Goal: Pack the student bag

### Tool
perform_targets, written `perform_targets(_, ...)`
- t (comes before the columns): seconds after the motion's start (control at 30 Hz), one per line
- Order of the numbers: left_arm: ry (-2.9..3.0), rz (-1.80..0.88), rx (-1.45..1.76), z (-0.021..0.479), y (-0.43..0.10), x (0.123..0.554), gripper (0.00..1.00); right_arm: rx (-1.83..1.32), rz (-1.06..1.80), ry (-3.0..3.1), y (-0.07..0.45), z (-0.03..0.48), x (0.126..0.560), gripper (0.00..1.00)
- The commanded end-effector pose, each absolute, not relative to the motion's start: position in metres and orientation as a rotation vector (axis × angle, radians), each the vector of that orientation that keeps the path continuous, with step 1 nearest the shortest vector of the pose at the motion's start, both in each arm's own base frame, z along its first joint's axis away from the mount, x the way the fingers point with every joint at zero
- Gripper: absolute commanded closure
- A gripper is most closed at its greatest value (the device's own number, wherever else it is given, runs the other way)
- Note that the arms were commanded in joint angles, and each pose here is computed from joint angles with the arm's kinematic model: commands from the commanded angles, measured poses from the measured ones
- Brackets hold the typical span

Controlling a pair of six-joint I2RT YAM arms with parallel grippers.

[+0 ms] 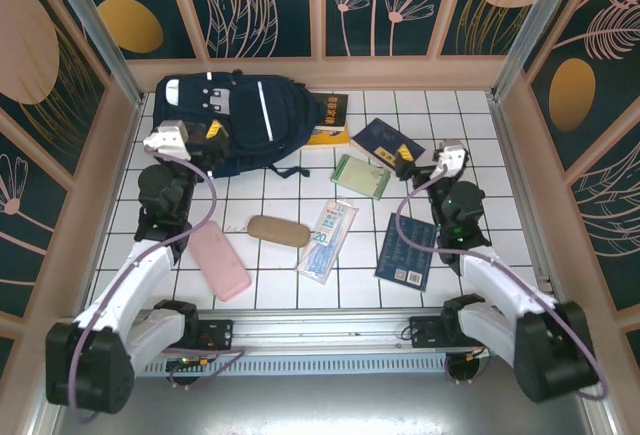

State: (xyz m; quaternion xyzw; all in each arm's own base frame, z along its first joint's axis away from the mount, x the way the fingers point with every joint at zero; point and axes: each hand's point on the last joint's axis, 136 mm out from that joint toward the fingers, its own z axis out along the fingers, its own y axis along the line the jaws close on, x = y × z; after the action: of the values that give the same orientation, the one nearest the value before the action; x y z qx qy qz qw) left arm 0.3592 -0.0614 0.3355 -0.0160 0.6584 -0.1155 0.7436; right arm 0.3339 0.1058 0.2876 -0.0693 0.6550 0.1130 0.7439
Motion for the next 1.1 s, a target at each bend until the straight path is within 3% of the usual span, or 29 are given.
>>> perform_targets(0.0, 1.723, -0.408, -0.045, 0.308, -0.098, 0.346, 0.01, -0.253, 0.258, 1.515, 0.142, 0.300, 0.314, 0.01)
perform_targets(0.13, 1.850, -0.403, -0.091, 0.319, -0.107, 0.335, 0.01, -0.284, 0.357, 1.552, 0.177, 0.340, 0.299, 0.01)
perform_targets(0.23, 1.900, -0.329, -0.328, 0.319, -0.079, 0.335, 0.01, -0.033, 0.408, 1.577, 0.157, 0.363, 0.313, 0.01)
perform_targets(0.33, 1.849, -0.341, -0.512, 0.308, -0.067, 0.343, 0.01, 0.289, 0.519, 1.712, 0.122, 0.351, 0.337, 0.01)
perform_targets(0.4, 1.873, -0.424, -0.420, 0.307, -0.094, 0.366, 0.01, 0.320, 0.671, 1.751, 0.115, 0.342, 0.355, 0.04)
perform_targets(0.57, 2.225, -0.358, -0.291, 0.259, -0.148, 0.445, 0.01, 0.333, 0.624, 2.079, 0.123, 0.286, 0.385, 0.05)
perform_targets(0.77, 2.344, -0.464, -0.132, 0.207, -0.206, 0.517, 0.01, 0.360, 0.690, 2.133, 0.144, 0.248, 0.371, 0.03)
perform_targets(1.07, 2.400, -0.491, -0.116, 0.148, -0.245, 0.579, 0.17, 0.267, 0.771, 2.225, 0.178, 0.215, 0.338, 0.07)
